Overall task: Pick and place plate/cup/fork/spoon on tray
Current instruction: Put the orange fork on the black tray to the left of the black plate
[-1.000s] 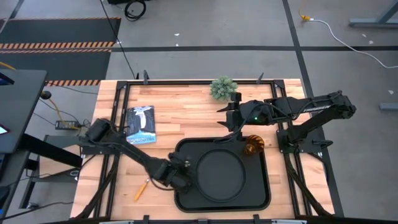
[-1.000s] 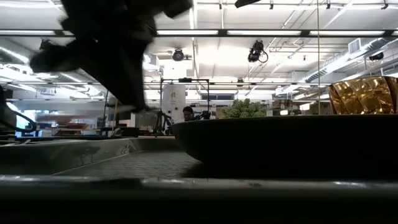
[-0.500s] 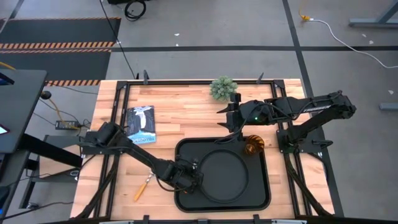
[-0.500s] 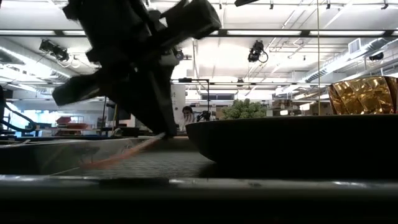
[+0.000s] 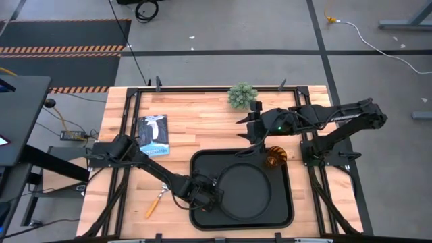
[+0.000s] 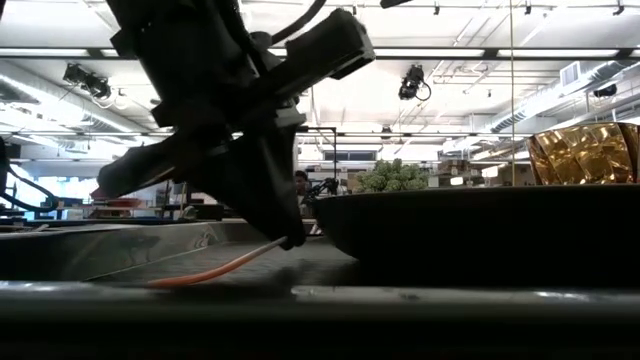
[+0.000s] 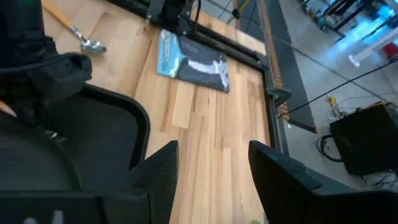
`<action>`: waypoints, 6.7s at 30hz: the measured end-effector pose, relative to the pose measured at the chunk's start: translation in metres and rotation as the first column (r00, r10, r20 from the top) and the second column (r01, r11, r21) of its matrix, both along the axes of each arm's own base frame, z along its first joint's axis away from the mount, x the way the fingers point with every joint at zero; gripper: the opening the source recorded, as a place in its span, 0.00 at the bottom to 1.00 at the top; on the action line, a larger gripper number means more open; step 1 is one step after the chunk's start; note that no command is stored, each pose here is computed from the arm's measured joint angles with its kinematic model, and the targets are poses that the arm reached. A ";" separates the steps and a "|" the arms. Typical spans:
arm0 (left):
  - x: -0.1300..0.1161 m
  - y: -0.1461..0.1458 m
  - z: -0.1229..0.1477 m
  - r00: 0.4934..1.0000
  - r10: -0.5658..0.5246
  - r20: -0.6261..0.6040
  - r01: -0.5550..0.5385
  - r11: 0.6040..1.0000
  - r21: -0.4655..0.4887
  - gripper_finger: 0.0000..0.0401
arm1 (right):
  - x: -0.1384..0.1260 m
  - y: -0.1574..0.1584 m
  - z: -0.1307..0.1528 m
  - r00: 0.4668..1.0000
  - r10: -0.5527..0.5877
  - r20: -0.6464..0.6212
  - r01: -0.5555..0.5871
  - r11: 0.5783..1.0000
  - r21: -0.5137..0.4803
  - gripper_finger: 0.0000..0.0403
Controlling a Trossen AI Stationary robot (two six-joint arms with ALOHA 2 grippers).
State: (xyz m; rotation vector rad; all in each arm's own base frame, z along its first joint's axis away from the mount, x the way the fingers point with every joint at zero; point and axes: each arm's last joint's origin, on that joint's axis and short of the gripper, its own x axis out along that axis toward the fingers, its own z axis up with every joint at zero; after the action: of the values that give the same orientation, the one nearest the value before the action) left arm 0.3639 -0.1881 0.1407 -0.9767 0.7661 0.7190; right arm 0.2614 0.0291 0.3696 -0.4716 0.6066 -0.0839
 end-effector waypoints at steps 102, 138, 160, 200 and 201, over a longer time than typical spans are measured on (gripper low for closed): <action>0.049 -0.048 0.105 0.947 0.014 0.322 -0.087 0.973 0.212 0.04 | -0.053 -0.005 0.036 0.988 0.060 0.145 -0.076 0.991 0.109 0.50; 0.073 -0.009 0.009 0.973 0.180 -0.145 -0.182 0.983 0.002 0.04 | -0.068 -0.005 0.041 0.981 0.116 0.153 -0.136 0.982 0.129 0.50; 0.079 -0.008 0.008 0.980 0.162 -0.112 -0.165 0.986 -0.012 0.15 | -0.067 -0.004 0.042 0.980 0.119 0.162 -0.144 0.978 0.150 0.50; 0.074 -0.024 0.009 0.950 -0.213 -0.228 0.183 0.972 -0.144 0.19 | -0.067 -0.003 0.042 0.975 0.148 0.164 -0.174 0.971 0.162 0.50; 0.074 -0.025 0.009 0.952 -0.212 -0.219 0.184 0.972 -0.144 0.19 | -0.067 -0.003 0.042 0.975 0.152 0.164 -0.178 0.970 0.163 0.50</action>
State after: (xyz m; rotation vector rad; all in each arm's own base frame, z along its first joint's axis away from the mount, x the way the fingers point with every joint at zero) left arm 0.4381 -0.2128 0.1500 -0.9180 1.1091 0.6225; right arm 0.1941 0.0257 0.4113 -0.3387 0.4199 0.0921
